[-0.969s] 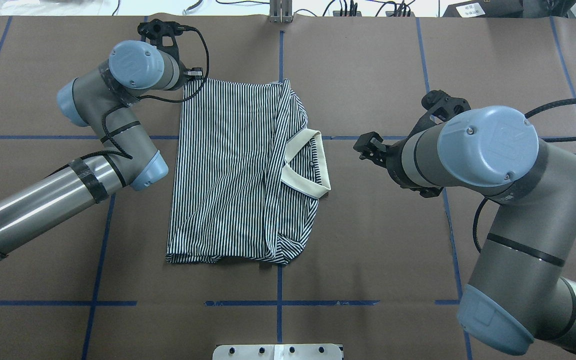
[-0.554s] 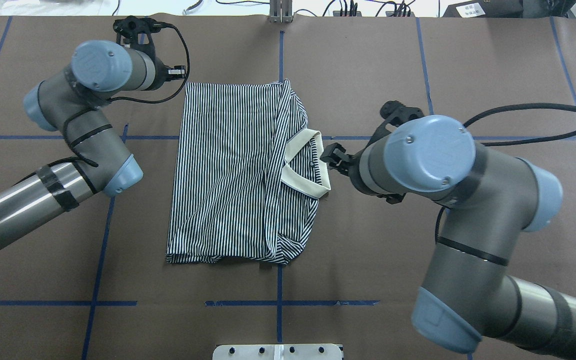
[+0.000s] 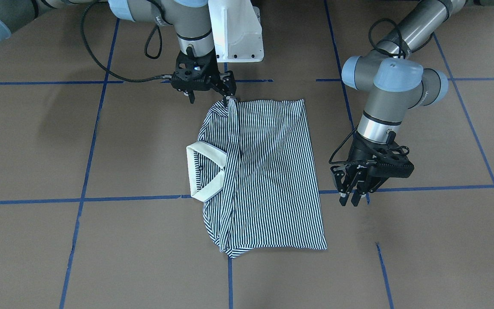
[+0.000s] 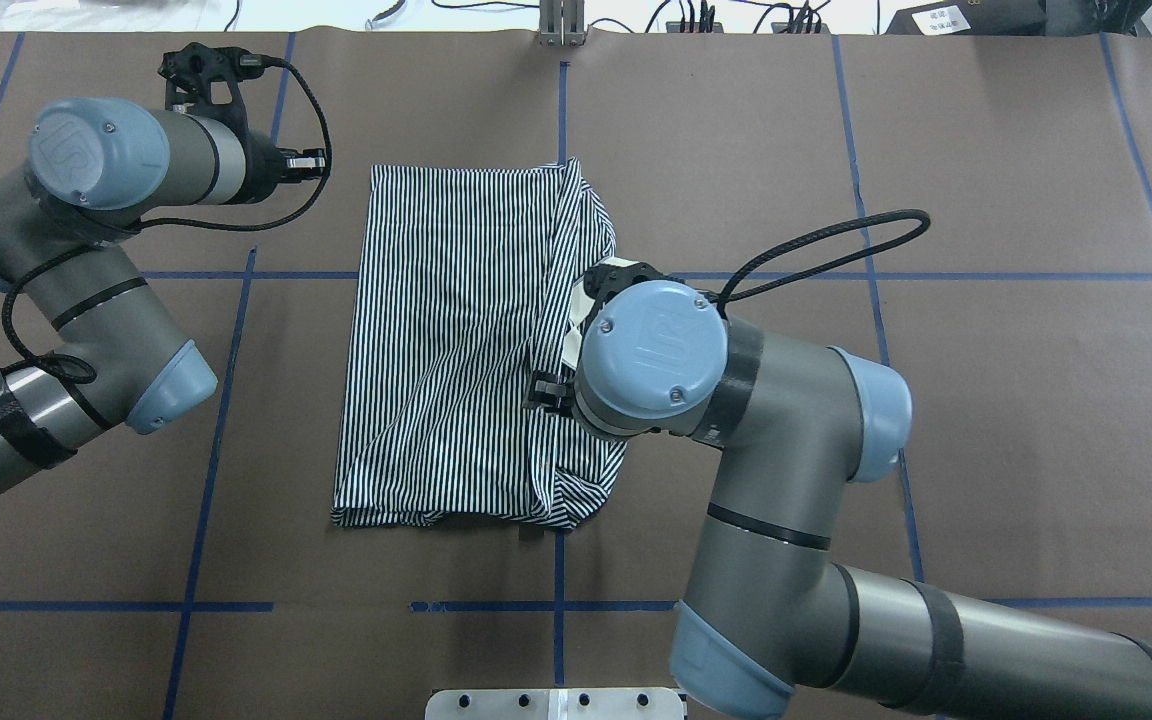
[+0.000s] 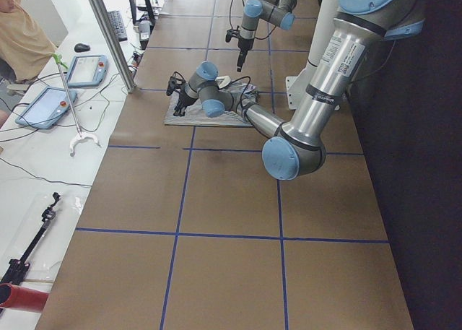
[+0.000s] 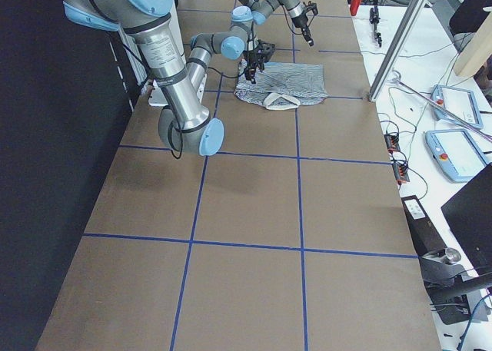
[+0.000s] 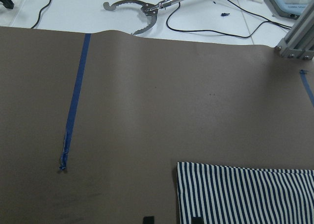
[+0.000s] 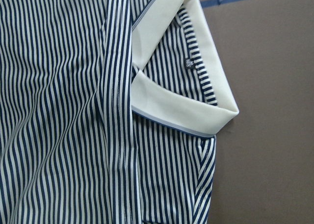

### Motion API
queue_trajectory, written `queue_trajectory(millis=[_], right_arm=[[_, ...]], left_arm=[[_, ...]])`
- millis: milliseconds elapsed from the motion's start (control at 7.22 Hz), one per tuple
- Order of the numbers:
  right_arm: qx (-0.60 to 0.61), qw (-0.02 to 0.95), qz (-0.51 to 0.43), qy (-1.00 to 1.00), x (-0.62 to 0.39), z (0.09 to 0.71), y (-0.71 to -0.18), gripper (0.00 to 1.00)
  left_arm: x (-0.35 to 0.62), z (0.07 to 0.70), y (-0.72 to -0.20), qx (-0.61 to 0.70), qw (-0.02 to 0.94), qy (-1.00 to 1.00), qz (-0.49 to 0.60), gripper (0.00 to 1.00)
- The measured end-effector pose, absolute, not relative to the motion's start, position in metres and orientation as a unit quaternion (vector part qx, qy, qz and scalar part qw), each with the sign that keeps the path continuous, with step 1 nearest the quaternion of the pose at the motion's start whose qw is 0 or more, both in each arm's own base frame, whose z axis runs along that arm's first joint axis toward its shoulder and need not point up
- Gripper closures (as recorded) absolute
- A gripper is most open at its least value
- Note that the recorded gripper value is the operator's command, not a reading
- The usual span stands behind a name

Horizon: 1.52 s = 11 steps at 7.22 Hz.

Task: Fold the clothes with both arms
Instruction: 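Move the right gripper onto the shirt beside the cream collar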

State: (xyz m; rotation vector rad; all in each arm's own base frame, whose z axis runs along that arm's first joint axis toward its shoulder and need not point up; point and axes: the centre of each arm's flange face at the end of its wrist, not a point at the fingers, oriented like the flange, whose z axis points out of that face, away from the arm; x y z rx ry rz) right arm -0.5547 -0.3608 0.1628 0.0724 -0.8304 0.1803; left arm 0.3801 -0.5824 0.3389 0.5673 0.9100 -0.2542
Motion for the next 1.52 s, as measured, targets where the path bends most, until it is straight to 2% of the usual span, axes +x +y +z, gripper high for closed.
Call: queue_trajectory(millis=[277,831,1246,1523], right_arm=[[0.011,0.926,0.031,-0.377,-0.610,0.162,-0.361,0.00],[-0.007,0.941,0.000,-0.338,-0.664,0.178,-0.339,0.00],[-0.006,0.949,-0.014,-0.316,-0.646,0.217,-0.340,0.00],[0.009,0.951,-0.037,-0.306,-0.587,0.261,-0.346,0.00]], left_arm=[[0.381,0.341,-0.581,0.268,0.853,0.432,-0.121,0.62],[0.382,0.342,-0.580,0.266,0.853,0.432,-0.120,0.62],[0.383,0.340,-0.578,0.259,0.853,0.439,-0.113,0.62],[0.383,0.339,-0.577,0.256,0.852,0.443,-0.111,0.62]])
